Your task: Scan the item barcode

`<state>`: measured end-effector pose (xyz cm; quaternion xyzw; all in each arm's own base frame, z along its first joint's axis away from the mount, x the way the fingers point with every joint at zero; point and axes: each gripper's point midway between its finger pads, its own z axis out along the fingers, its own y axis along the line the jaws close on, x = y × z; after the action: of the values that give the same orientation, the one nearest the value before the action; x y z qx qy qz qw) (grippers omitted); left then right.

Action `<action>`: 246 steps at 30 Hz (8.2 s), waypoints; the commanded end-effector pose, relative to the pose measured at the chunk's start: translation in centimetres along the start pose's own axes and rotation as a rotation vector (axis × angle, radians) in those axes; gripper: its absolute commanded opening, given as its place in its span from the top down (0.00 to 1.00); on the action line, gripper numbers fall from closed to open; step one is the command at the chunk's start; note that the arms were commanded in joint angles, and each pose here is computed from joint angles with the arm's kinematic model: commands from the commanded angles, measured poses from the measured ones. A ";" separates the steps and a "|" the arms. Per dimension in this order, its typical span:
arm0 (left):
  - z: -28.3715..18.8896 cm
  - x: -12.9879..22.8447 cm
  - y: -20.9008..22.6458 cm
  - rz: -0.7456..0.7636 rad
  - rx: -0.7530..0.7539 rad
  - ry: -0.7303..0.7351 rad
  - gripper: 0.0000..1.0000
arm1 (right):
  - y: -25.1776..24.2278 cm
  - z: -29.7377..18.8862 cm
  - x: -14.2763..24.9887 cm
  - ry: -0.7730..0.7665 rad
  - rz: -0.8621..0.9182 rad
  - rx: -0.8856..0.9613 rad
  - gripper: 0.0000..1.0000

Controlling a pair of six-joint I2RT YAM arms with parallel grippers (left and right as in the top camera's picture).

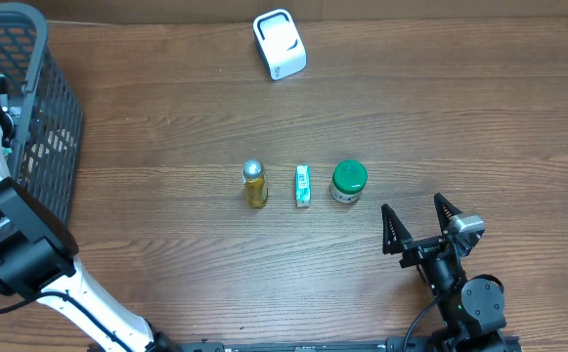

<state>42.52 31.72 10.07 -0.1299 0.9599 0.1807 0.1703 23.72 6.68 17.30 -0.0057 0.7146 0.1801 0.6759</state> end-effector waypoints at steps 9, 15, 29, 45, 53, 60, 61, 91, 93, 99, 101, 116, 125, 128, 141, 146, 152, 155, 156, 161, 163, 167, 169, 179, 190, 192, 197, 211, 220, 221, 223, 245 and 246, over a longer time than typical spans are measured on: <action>2.2 2.8 -1.7 0.099 0.068 0.077 0.08 | -0.1 0.0 0.2 -0.002 0.000 0.003 0.00; 3.5 5.0 -2.9 0.099 0.097 0.128 0.30 | -0.1 0.0 0.2 -0.002 0.000 0.003 0.00; -5.3 -2.4 0.7 -0.198 0.038 -0.111 0.96 | -0.1 0.0 0.2 -0.002 0.000 0.003 0.00; -40.0 -3.8 1.2 -0.475 0.290 -0.746 0.96 | -0.1 0.0 0.2 -0.002 0.000 0.003 0.00; -40.2 2.4 -9.1 -0.325 0.533 -0.462 0.96 | -0.1 0.0 0.2 -0.002 0.000 0.003 0.00; -41.1 4.5 -16.1 -0.181 0.785 -0.312 0.96 | -0.1 0.0 0.2 -0.002 0.000 0.003 0.00; -40.9 5.0 -16.9 -0.166 0.797 -0.278 0.96 | -0.1 0.0 0.2 -0.002 0.000 0.003 0.00; -25.8 9.2 -25.6 -0.120 0.173 0.157 0.96 | -0.1 0.0 0.2 -0.002 0.000 0.003 0.00; -23.7 10.5 -26.5 -0.092 0.157 0.190 0.96 | -0.1 0.0 0.2 -0.002 0.000 0.003 0.00; -18.5 13.4 -28.4 -0.076 0.153 0.239 0.96 | -0.1 0.0 0.2 -0.002 0.000 0.003 0.00; -17.4 14.3 -28.8 -0.076 0.153 0.253 0.96 | -0.1 0.0 0.2 -0.002 0.000 0.003 0.00; -11.9 17.0 -30.8 -0.085 0.184 0.224 0.80 | -0.1 0.0 0.2 -0.002 0.000 0.003 0.00; -13.5 15.0 -30.5 -0.008 0.209 0.195 0.53 | -0.1 0.0 0.2 -0.002 0.000 0.003 0.00; -15.5 12.5 -30.3 -0.005 0.228 0.153 0.50 | -0.1 0.0 0.2 -0.002 0.000 0.003 0.00; -35.6 -8.3 -11.9 -0.094 -0.044 -0.566 0.01 | -0.1 0.0 0.2 -0.002 0.000 0.003 0.00; -34.2 -9.4 -5.5 -0.144 -0.149 -0.573 0.00 | -0.1 0.0 0.2 -0.001 0.000 0.003 0.00; -27.8 -7.7 0.8 -0.190 -0.156 -0.416 0.06 | -0.1 0.0 0.2 -0.002 0.000 0.003 0.00; -23.0 -6.2 2.8 -0.213 -0.116 -0.299 0.06 | -0.1 0.0 0.2 -0.002 0.000 0.003 0.00; -21.7 -5.8 3.1 -0.220 -0.094 -0.269 0.08 | -0.1 0.0 0.2 -0.002 0.000 0.003 0.00; -14.3 -3.4 3.1 -0.247 0.003 -0.089 0.19 | -0.1 0.0 0.2 -0.002 0.000 0.003 0.00; -12.0 -2.8 2.8 -0.246 0.011 -0.039 0.21 | -0.1 0.0 0.2 -0.002 0.000 0.003 0.00; -8.2 -1.9 2.1 -0.238 0.024 0.040 0.25 | -0.1 0.0 0.2 -0.002 0.000 0.003 0.00; -6.3 -1.4 1.6 -0.231 0.033 0.076 0.27 | -0.1 0.0 0.2 -0.002 0.000 0.003 0.00; 1.6 0.9 0.6 -0.204 -0.010 0.208 0.35 | -0.1 0.0 0.2 -0.002 0.000 0.003 0.00; 4.3 -1.4 1.4 -0.172 -0.040 0.106 0.25 | -0.1 0.0 0.2 -0.002 0.000 0.003 0.00; 4.4 -1.8 1.7 -0.176 -0.045 0.088 0.26 | -0.1 0.0 0.2 -0.002 0.000 0.003 0.00; 5.4 -1.9 0.9 -0.132 0.004 0.075 0.27 | -0.1 0.0 0.2 -0.002 0.000 0.003 0.00; 10.3 2.0 2.7 -0.200 -0.001 0.171 0.18 | -0.1 0.0 0.2 -0.002 0.000 0.003 0.00; 10.0 1.8 -0.1 -0.203 0.121 0.172 0.81 | -0.1 0.0 0.2 -0.002 0.000 0.003 0.00; 9.9 1.7 -0.6 -0.198 0.132 0.172 0.82 | -0.1 0.0 0.2 -0.002 0.000 0.003 0.00; 9.6 1.2 -1.5 -0.189 0.136 0.168 0.83 | -0.1 0.0 0.2 -0.002 0.000 0.003 0.00; 5.9 -3.5 -4.2 -0.175 0.243 0.042 0.22 | -0.1 0.0 0.2 -0.002 0.000 0.003 0.00; 5.9 -3.7 -4.2 -0.158 0.242 0.032 0.23 | -0.1 0.0 0.2 -0.002 0.000 0.003 0.00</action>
<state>48.17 30.90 5.28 -0.2143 0.9597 0.0524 0.1738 23.72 6.67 17.30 -0.0055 0.7146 0.1800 0.6759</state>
